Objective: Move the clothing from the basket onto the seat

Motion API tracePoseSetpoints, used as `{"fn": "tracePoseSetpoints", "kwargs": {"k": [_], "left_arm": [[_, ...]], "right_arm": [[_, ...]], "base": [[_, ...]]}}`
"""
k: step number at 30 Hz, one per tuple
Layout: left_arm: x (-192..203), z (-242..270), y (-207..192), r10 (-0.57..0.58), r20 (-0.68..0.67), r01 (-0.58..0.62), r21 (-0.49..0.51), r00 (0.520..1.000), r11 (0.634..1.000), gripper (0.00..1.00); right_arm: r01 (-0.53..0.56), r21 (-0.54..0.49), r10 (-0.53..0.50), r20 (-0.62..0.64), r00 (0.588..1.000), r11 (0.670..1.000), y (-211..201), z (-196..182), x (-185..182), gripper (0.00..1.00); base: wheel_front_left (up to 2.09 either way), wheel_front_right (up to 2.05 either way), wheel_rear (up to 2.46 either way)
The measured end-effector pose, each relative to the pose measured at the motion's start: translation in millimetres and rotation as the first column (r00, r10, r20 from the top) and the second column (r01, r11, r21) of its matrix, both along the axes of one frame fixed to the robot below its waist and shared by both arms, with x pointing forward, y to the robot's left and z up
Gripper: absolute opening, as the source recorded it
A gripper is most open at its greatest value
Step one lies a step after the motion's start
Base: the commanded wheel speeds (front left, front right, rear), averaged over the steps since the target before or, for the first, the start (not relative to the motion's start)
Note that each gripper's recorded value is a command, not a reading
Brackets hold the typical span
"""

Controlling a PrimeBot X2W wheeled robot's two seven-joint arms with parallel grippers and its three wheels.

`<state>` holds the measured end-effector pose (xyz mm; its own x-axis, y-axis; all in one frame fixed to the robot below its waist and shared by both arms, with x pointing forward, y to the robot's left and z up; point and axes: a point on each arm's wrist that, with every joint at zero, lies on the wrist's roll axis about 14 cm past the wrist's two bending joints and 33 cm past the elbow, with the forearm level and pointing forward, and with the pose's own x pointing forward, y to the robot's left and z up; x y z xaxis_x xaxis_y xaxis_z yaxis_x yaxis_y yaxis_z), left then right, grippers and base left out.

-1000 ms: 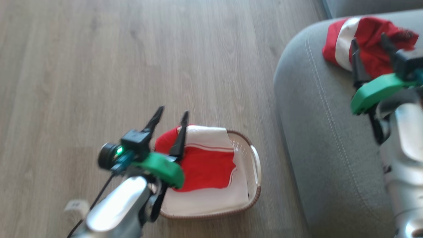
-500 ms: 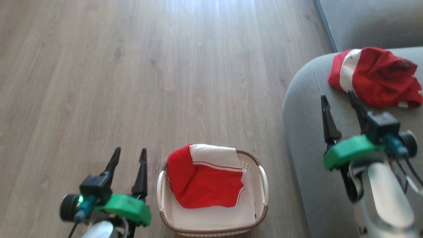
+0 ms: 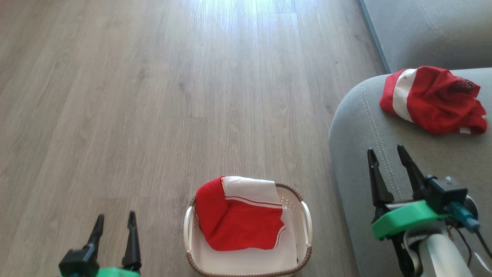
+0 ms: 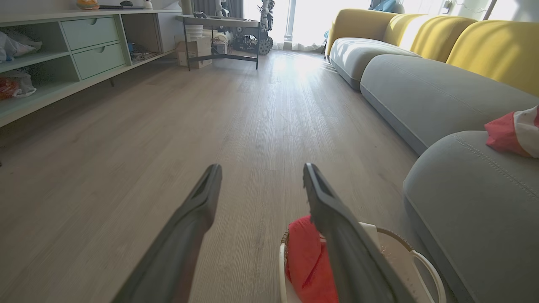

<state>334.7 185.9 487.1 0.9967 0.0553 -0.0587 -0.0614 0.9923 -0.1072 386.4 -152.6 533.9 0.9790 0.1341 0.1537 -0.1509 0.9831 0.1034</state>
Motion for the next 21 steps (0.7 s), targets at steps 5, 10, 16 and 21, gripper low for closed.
{"fn": "tracePoseSetpoints", "kwargs": {"k": [5, 10, 16, 21], "left_arm": [[-10.4, -7.9, 8.6, 0.025, -0.019, -0.025, 0.004, 0.999, 1.000, 1.00], [-10.6, -7.8, 6.4, 0.019, -0.015, -0.019, -0.005, 1.000, 1.000, 1.00], [-10.0, -10.6, 3.4, 0.005, -0.020, -0.005, -0.003, 1.000, 1.000, 1.00], [-9.6, -12.4, 1.9, -0.005, -0.022, 0.005, -0.003, 1.000, 1.000, 1.00]], "right_arm": [[0.003, 0.022, -0.002, -0.019, 1.000, 1.000, -1.1, -7.1, -8.1, 1.00], [-0.020, 0.036, 0.021, -0.035, 0.999, 0.999, 7.0, -12.3, -12.2, 1.00], [-0.021, 0.036, 0.023, -0.051, 0.998, 0.999, 7.6, -17.8, -14.5, 1.00], [-0.021, 0.036, 0.023, -0.056, 0.998, 0.999, 7.5, -19.5, -14.7, 1.00]], "base": [[0.00, 0.00, 0.00], [0.00, 0.00, 0.00], [0.00, 0.00, 0.00], [0.00, 0.00, 0.00]]}}
